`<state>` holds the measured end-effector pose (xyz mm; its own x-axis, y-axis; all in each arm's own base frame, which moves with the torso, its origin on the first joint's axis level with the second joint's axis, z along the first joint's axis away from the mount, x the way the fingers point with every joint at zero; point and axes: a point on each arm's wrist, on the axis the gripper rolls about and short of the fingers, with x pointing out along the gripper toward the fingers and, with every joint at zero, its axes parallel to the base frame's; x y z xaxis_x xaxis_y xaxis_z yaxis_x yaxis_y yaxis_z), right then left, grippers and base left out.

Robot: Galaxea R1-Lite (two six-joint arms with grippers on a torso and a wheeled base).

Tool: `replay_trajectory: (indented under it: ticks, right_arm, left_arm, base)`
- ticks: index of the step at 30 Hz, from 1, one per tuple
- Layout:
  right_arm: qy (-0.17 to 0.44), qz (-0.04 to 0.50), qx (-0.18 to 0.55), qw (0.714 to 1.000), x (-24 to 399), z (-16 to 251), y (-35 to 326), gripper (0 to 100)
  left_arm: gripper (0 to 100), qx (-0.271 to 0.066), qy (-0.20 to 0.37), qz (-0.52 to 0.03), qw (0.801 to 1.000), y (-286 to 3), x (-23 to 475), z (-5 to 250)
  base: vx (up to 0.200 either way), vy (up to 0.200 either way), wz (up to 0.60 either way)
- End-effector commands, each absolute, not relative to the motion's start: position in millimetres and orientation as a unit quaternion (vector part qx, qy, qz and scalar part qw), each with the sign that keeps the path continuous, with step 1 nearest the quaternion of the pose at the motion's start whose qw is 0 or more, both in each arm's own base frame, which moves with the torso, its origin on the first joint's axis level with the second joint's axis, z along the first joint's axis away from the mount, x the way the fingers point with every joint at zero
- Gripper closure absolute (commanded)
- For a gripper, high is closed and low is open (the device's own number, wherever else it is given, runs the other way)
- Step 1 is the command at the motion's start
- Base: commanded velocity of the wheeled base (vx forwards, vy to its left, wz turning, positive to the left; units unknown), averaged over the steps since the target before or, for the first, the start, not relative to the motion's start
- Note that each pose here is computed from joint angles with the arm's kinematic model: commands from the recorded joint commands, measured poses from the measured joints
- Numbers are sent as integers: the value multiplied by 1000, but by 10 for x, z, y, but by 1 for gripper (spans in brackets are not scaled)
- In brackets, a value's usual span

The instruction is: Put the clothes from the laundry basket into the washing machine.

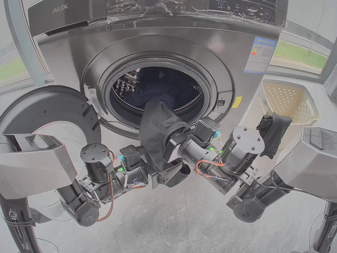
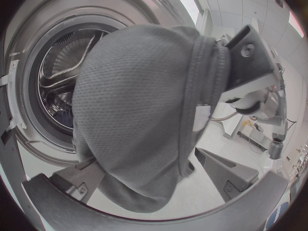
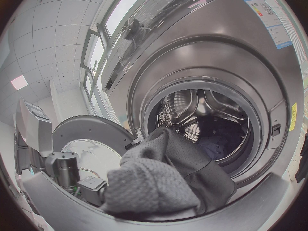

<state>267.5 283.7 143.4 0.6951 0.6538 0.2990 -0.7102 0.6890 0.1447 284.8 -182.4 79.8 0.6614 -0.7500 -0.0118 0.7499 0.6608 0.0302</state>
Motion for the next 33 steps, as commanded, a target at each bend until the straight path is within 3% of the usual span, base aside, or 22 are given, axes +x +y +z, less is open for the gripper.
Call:
replay_trajectory:
  ticks: [1, 9, 21, 22, 33]
  right_arm:
    - [-110, 384, 127, 908, 2588, 1432, 2895, 100]
    - [-101, 390, 126, 907, 2441, 1448, 2891, 100]
    - [-99, 391, 126, 907, 2416, 1454, 2869, 100]
    - [-100, 390, 127, 907, 2421, 1459, 2867, 100]
    - [-107, 354, 133, 920, 2581, 1523, 2657, 100]
  left_arm:
    - [0, 16, 1, -393, 919, -1866, 3027, 672]
    - [0, -1, -27, -353, 935, -1865, 3277, 726]
    - [0, -8, -35, -343, 939, -1878, 3367, 726]
    - [100, -8, -36, -342, 939, -1873, 3370, 728]
    - [100, -20, -50, -322, 945, -1802, 3412, 835]
  base:
    - [0, 0, 0]
    - [0, 0, 0]
    - [0, 0, 0]
    - [0, 0, 0]
    - [0, 0, 0]
